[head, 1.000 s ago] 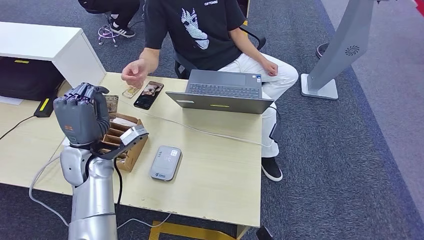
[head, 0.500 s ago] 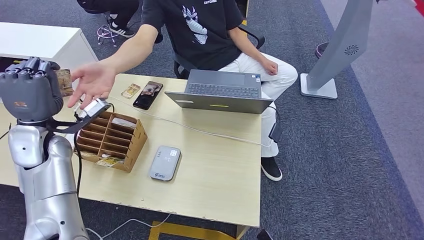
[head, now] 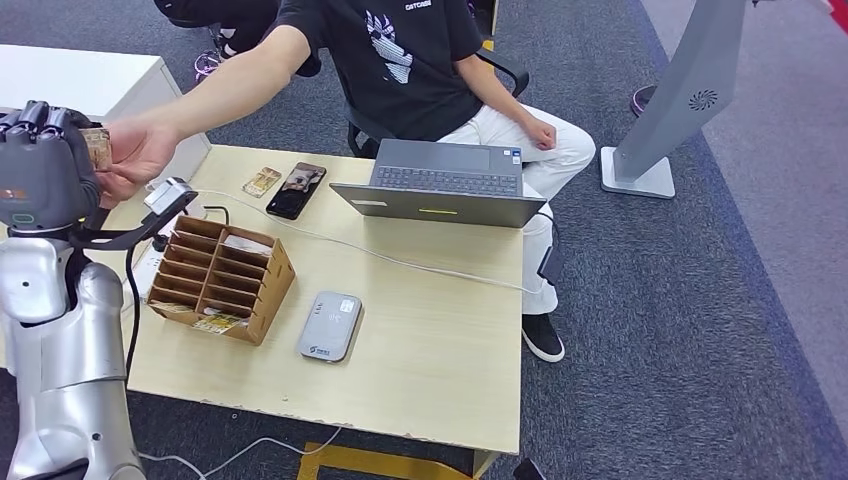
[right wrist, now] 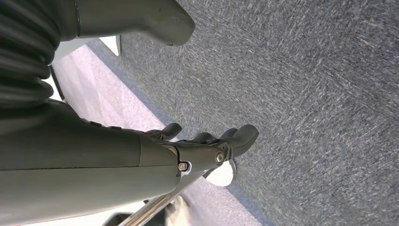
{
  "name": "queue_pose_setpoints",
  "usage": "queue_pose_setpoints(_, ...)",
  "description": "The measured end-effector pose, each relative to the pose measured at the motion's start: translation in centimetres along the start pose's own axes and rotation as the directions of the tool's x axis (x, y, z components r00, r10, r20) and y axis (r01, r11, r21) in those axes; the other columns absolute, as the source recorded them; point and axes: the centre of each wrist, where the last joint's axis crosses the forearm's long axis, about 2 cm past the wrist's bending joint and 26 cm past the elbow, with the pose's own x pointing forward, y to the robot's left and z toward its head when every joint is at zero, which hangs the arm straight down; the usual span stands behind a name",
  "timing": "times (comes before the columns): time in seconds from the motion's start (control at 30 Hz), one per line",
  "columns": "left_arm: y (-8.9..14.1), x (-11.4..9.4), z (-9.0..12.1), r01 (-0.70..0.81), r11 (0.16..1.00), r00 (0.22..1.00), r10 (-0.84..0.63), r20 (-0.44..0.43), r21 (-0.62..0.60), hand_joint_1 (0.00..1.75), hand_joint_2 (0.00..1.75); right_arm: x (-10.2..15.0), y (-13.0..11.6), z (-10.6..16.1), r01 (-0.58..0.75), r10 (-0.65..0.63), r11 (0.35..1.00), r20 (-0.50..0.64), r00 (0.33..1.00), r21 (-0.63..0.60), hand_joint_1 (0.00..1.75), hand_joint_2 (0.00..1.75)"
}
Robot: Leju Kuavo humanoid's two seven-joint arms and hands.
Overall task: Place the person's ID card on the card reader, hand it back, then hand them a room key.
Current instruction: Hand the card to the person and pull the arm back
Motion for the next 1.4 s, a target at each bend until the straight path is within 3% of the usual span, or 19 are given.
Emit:
queue_pose_setpoints(0.27,0.0,0.4,-0.6,-0.002,1.000,1.000,0.002,0.019,0.004,1.75,1.75,0.0,0.0,0.0,0.013,-0.013,1.000,0.001,1.000,-0.003,0.00,1.75)
queue_pose_setpoints(0.3,0.0,0.4,-0.6,-0.003,1.000,1.000,0.003,0.026,0.005,1.43,1.75,0.0,0.0,0.0,0.013,-0.013,1.000,0.002,1.000,-0.003,0.00,1.75)
queue_pose_setpoints(0.4,0.0,0.4,-0.6,-0.010,1.000,0.998,0.009,0.065,0.007,0.12,1.75,0.0,0.0,0.0,0.014,-0.014,1.000,0.002,1.000,-0.005,0.00,1.75)
queue_pose_setpoints(0.43,0.0,0.3,-0.6,-0.015,1.000,0.996,0.014,0.084,0.011,0.00,1.75,0.0,0.0,0.0,0.014,-0.014,1.000,0.002,1.000,-0.006,0.00,1.75)
queue_pose_setpoints(0.63,0.3,-0.3,-0.5,-0.072,0.996,0.984,0.062,0.169,0.058,0.00,1.75,-0.1,0.1,0.0,0.016,-0.016,1.000,-0.002,1.000,-0.012,0.00,1.75)
queue_pose_setpoints(1.03,0.1,-0.4,0.4,-0.110,0.990,0.994,0.110,0.007,0.092,0.00,1.75,-0.2,0.3,0.1,0.015,-0.015,1.000,-0.006,1.000,-0.012,0.00,1.75)
queue_pose_setpoints(1.27,-0.2,1.1,0.8,-0.202,0.970,0.975,0.213,-0.070,0.132,0.00,1.75,-0.4,0.4,0.1,0.027,-0.027,1.000,-0.018,0.999,-0.009,0.00,1.75)
queue_pose_setpoints(1.4,-1.3,2.8,1.6,-0.314,0.942,0.920,0.333,-0.205,0.122,0.00,1.75,-0.6,0.7,0.2,0.042,-0.042,0.999,-0.033,0.999,-0.007,0.00,1.75)
